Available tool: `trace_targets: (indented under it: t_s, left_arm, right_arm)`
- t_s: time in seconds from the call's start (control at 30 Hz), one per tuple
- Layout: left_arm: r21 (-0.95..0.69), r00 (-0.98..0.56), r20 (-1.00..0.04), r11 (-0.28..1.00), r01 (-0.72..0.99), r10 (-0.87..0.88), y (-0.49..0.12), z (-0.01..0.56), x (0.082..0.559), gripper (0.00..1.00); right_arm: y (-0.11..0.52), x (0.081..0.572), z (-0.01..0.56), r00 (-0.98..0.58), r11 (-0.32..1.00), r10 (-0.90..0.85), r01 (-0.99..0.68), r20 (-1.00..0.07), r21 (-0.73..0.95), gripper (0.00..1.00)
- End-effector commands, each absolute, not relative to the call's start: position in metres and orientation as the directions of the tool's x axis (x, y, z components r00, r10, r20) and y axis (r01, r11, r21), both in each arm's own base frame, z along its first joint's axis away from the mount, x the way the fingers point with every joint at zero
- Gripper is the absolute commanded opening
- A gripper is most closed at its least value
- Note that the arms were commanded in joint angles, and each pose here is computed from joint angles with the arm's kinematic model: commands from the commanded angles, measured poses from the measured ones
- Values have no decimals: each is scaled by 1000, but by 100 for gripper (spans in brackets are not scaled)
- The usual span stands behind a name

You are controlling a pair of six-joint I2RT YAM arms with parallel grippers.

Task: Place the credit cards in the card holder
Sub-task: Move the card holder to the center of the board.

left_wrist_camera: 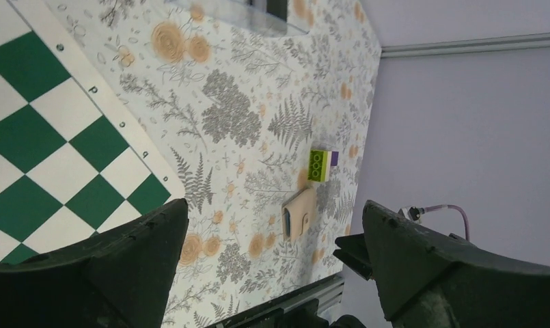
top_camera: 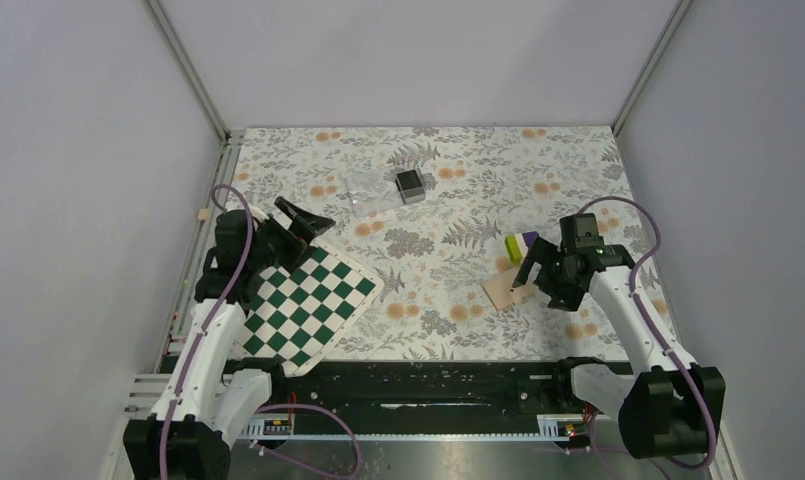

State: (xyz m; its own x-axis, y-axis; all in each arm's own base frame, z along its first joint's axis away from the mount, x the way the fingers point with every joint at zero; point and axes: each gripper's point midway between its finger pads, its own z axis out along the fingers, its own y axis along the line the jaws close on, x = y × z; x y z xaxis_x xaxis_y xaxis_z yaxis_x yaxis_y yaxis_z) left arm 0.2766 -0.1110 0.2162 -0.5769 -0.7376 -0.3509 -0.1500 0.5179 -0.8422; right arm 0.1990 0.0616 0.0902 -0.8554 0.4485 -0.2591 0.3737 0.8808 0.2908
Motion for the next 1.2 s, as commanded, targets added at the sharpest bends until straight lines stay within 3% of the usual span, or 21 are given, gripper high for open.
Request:
trace_targets:
  t_s: [0.0,0.13,0.3,0.47,0.57,0.77,0.97,1.17]
  left_arm:
    - [-868,-614,-304,477,-136,-728,-123,207,287,99]
    - [-873,-712,-276,479,-96,-646,-152,196,289,99]
    - [-846,-823,-324,532,31,-467,-208,208,287,99]
    - [-707,-822,-477,691,149,-311,-239,231,280,99]
    - [-676,-744,-589,698,238,-317,-241,276,280,99]
    - [-677,-580,-699,648,349,-419,-223,339,268,99]
    - [-674,-494,-732,604,424,-470,-215,374,256,99]
    - [-681,-537,-719,599,422,-440,-223,363,258,99]
  right_arm:
    - [65,203,78,-850,845,492,413,-189,339,99]
    - [63,209,67,-852,835,503,436,-145,335,99]
    - [65,221,58,-860,833,501,451,-91,321,99]
    - [64,233,45,-866,836,498,468,-40,285,96]
    - [65,237,40,-868,836,496,474,-11,276,92]
    - [76,240,29,-879,829,471,468,69,306,81]
    - [94,242,28,-925,876,369,378,88,299,72]
    - [117,237,27,-991,976,119,127,57,175,70]
